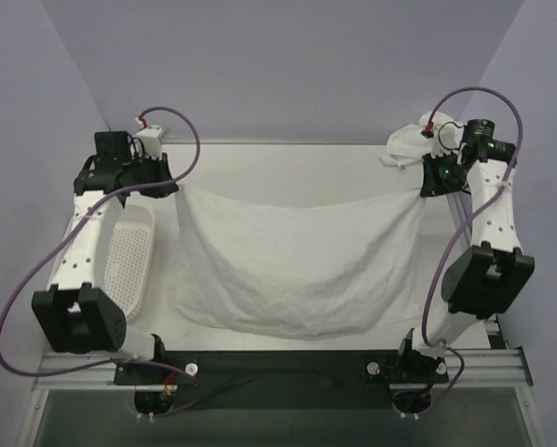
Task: Roll the towels
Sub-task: Flatten the towel
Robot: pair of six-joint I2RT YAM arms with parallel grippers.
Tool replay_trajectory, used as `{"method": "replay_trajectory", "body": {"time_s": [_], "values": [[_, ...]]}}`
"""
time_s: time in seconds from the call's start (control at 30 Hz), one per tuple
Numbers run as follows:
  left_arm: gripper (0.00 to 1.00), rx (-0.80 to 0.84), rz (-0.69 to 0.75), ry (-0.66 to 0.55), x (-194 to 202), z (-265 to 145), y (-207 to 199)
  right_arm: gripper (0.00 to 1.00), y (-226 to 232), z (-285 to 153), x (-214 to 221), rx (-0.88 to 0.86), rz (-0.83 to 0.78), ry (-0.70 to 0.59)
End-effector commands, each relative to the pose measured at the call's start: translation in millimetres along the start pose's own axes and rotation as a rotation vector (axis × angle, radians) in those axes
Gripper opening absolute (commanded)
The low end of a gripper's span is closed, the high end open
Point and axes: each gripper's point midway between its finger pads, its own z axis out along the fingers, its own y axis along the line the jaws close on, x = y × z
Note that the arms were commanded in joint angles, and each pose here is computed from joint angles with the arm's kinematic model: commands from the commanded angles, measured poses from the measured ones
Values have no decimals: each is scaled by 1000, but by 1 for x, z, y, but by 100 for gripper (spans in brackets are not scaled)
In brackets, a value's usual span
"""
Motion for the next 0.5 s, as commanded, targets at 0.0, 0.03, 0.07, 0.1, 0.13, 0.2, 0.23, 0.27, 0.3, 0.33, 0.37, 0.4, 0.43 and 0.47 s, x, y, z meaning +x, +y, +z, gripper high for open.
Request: {"method": "replay_trajectory", "body": {"time_s": [0.0, 0.03, 0.07, 0.1, 0.13, 0.2, 0.23, 0.27, 0.3, 0.33, 0.37, 0.4, 0.43, 0.47], "values": [[0, -91, 34, -30, -12, 47, 24, 0, -21, 47, -3, 59, 36, 55], [0, -82, 55, -28, -14, 63, 19, 0, -23, 61, -3, 60, 34, 75], [0, -96, 67, -8, -10, 75, 24, 0, -28, 89, 7, 57, 39, 137], [0, -117, 59, 30, -2, 99, 35, 0, -34, 99, 0, 68, 31, 133], [0, -112, 67, 54, 2, 112, 37, 0, -32, 113, 0, 62, 20, 155], [0, -133, 60, 103, 10, 146, 50, 0, -41, 143, 3, 75, 19, 204], [0, -135, 53, 118, 11, 157, 53, 0, -42, 151, 0, 83, 25, 210], [0, -146, 47, 133, 13, 167, 59, 0, -46, 170, 10, 89, 42, 254], [0, -159, 35, 159, 16, 185, 68, 0, -52, 174, -1, 112, 42, 238], [0, -163, 23, 173, 18, 194, 72, 0, -51, 181, 0, 120, 44, 250], [0, -169, 14, 187, 20, 202, 75, 0, -52, 193, 5, 121, 45, 274], [0, -180, -1, 224, 33, 216, 82, 0, -56, 196, 6, 147, 40, 287], [0, -183, -9, 209, 25, 220, 84, 0, -59, 199, 2, 163, 34, 283], [0, -186, -16, 226, 33, 230, 88, 0, -61, 206, 4, 188, 25, 305]]}}
